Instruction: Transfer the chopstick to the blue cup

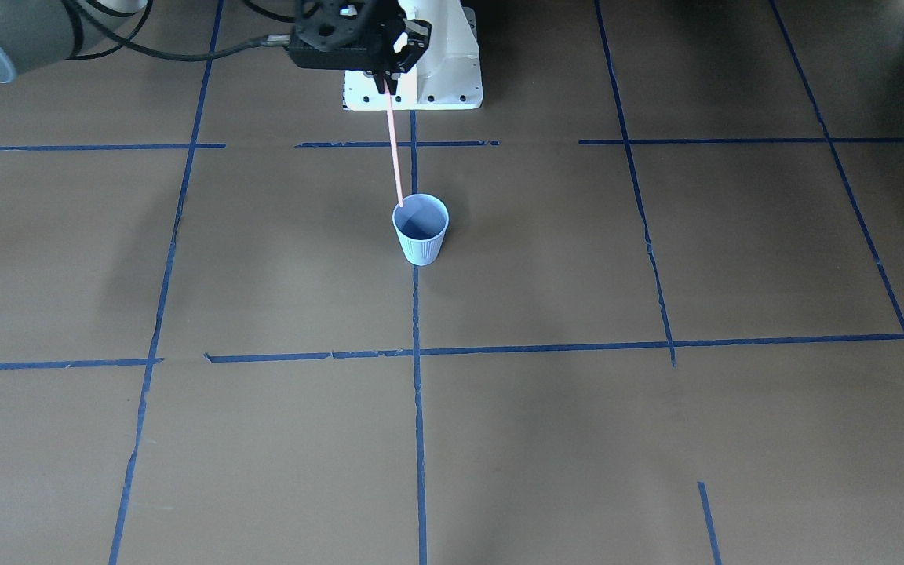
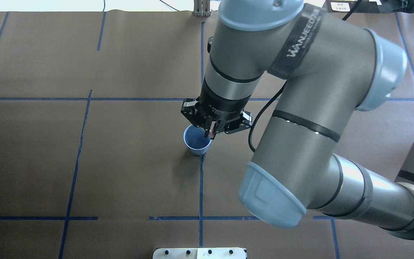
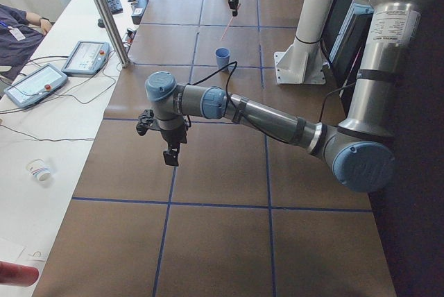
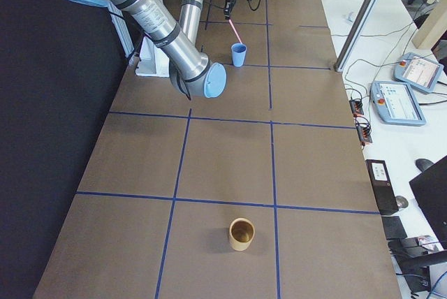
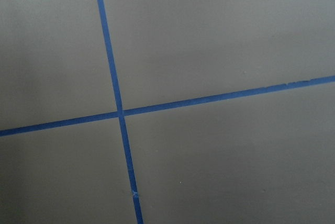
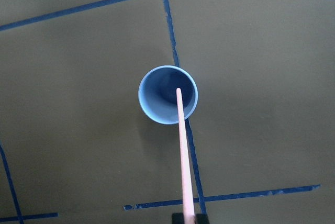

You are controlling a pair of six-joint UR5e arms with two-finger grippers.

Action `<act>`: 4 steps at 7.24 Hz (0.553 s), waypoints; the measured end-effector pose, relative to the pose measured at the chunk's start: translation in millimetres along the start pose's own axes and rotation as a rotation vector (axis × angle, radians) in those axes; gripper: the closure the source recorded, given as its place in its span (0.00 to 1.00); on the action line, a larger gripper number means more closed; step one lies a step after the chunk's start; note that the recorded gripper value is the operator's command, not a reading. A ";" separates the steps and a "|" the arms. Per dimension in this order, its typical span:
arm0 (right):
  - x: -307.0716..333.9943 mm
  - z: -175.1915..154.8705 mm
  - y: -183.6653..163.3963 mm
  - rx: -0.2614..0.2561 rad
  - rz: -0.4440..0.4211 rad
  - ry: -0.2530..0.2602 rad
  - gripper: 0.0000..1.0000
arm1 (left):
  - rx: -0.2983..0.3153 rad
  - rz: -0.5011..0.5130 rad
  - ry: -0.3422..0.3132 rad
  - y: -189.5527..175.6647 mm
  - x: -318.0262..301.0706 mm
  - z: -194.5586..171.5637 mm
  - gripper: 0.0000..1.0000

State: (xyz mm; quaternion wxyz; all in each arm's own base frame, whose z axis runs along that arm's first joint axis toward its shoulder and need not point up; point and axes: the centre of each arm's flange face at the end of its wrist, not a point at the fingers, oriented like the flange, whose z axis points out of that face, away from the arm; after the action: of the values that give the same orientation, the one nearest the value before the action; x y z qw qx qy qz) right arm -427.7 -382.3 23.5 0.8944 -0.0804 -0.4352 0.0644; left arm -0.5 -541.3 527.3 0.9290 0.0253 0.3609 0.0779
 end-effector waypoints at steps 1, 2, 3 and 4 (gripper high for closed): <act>-13.5 17.8 4.2 0.006 -0.003 0.006 1.00 | -0.002 -0.003 0.000 2.1 -2.4 1.2 0.00; -21.3 32.1 4.2 0.009 0.002 0.015 1.00 | -0.002 -0.004 0.000 3.0 -3.6 1.1 0.00; -24.8 42.7 4.0 0.007 0.005 0.026 0.96 | -0.002 -0.005 0.000 3.4 -4.1 1.3 0.00; -26.2 51.1 3.0 0.003 0.007 0.039 0.63 | -0.002 -0.006 0.000 3.8 -4.5 1.3 0.00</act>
State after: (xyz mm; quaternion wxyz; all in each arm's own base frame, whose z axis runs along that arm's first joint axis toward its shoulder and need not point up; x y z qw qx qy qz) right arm -484.2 -379.8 33.9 0.9025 -0.0819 -0.4175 0.0666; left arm -3.4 -538.3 531.7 0.9293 0.0231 0.3609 0.0756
